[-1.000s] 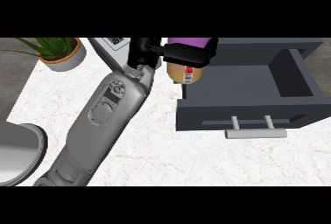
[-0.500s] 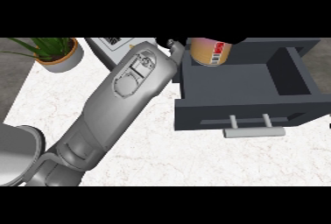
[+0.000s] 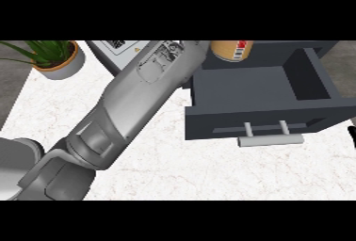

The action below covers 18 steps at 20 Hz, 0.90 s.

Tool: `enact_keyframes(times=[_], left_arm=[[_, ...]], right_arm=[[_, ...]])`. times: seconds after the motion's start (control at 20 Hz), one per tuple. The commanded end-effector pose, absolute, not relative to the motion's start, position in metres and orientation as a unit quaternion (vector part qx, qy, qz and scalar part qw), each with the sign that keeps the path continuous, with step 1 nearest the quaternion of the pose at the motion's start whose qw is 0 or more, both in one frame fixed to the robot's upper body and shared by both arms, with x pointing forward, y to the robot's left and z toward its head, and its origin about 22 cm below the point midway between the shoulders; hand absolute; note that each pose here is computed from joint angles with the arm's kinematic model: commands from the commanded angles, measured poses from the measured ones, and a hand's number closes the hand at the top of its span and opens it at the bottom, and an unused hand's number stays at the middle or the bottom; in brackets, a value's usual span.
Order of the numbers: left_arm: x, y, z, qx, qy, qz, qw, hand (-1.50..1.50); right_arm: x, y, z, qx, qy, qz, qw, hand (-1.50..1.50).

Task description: Pick up the can, place it into the drawer and close the drawer

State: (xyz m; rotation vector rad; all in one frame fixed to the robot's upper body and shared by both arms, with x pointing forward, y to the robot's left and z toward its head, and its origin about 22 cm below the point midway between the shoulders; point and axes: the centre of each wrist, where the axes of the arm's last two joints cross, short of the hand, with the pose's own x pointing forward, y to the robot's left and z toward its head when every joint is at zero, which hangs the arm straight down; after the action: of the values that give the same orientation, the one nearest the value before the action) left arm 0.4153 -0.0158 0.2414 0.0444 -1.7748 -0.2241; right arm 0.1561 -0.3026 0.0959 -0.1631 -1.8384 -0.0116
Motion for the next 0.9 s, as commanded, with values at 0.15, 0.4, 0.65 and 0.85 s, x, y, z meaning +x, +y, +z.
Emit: enact_keyframes(times=[0.15, 0.4, 0.65, 0.85], left_arm=[[0.428, -0.012, 0.225, 0.034, -0.767, -0.109, 0.632, 1.5], [0.428, -0.016, 0.224, 0.046, -0.765, -0.11, 0.633, 1.5], [0.43, -0.012, 0.203, 0.075, -0.772, -0.11, 0.621, 1.5], [0.428, -0.017, 0.202, 0.088, -0.771, -0.12, 0.619, 1.5]], right_arm=[[0.154, -0.303, 0.095, -0.072, -0.795, 0.004, 0.603, -1.5], [0.169, -0.308, 0.111, -0.07, -0.797, 0.006, 0.6, -1.5], [0.168, -0.295, 0.101, -0.072, -0.797, 0.007, 0.6, -1.5], [0.172, -0.307, 0.109, -0.062, -0.797, 0.003, 0.601, -1.5]])
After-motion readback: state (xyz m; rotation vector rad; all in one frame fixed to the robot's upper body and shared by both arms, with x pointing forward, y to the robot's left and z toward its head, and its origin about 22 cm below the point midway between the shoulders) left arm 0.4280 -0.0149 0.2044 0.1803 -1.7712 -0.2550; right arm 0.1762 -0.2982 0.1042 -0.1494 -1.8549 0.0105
